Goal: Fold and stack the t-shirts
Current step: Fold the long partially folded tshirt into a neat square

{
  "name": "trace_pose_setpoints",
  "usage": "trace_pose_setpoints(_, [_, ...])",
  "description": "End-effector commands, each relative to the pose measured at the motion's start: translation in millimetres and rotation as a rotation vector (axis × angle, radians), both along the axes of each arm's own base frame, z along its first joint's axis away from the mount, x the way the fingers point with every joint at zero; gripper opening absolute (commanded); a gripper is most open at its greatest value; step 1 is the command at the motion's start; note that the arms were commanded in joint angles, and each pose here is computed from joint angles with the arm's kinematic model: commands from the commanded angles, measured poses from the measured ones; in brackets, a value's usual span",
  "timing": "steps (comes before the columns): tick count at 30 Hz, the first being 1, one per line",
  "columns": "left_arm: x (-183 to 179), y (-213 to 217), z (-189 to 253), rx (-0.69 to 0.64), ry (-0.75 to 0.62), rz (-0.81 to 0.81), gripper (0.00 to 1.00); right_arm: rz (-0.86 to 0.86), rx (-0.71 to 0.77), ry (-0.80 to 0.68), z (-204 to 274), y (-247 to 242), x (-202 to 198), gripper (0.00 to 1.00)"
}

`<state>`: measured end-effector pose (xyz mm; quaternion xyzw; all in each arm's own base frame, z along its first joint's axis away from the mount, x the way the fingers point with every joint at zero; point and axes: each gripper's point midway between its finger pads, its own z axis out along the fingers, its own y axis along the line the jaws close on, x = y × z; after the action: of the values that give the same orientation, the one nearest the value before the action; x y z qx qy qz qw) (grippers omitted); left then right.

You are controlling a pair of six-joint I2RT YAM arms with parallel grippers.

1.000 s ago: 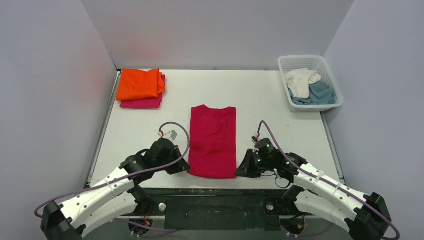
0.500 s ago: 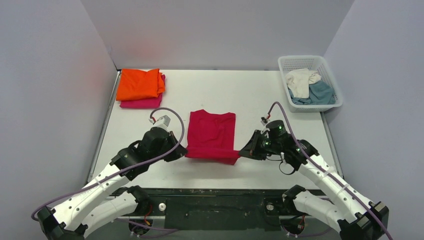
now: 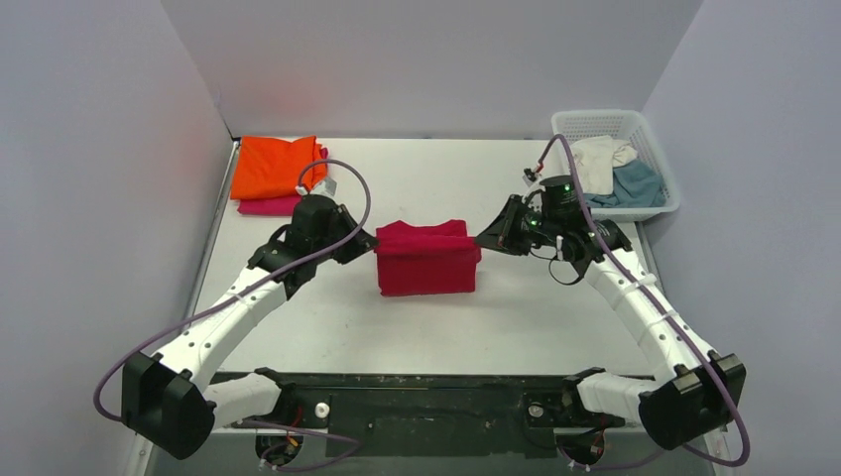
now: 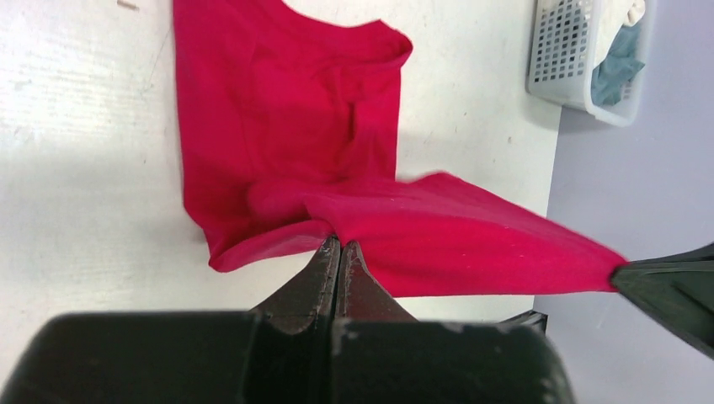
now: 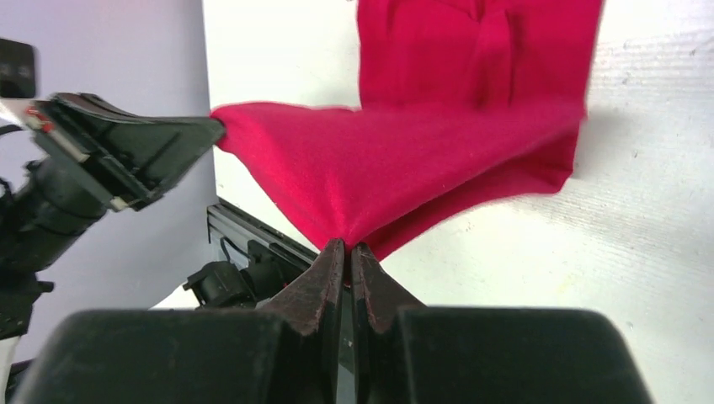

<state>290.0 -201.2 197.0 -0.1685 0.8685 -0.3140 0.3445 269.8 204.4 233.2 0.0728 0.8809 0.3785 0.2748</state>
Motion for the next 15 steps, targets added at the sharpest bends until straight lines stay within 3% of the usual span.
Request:
trace_pose_setpoints(1, [31, 0, 29, -0.014, -0.095, 0.019, 0.00, 0.042, 0.015, 0.082, -24, 6, 5, 0.00])
trace_pose_setpoints(10, [20, 19, 21, 0.002, -0.067, 0.048, 0.00, 0.079, 0.085, 0.150, -35, 18, -5, 0.00])
trace_pose_setpoints(15, [-5, 27, 23, -0.013, -0.082, 0.033, 0.00, 0.097, 0.116, 0.190, -43, 17, -26, 0.00])
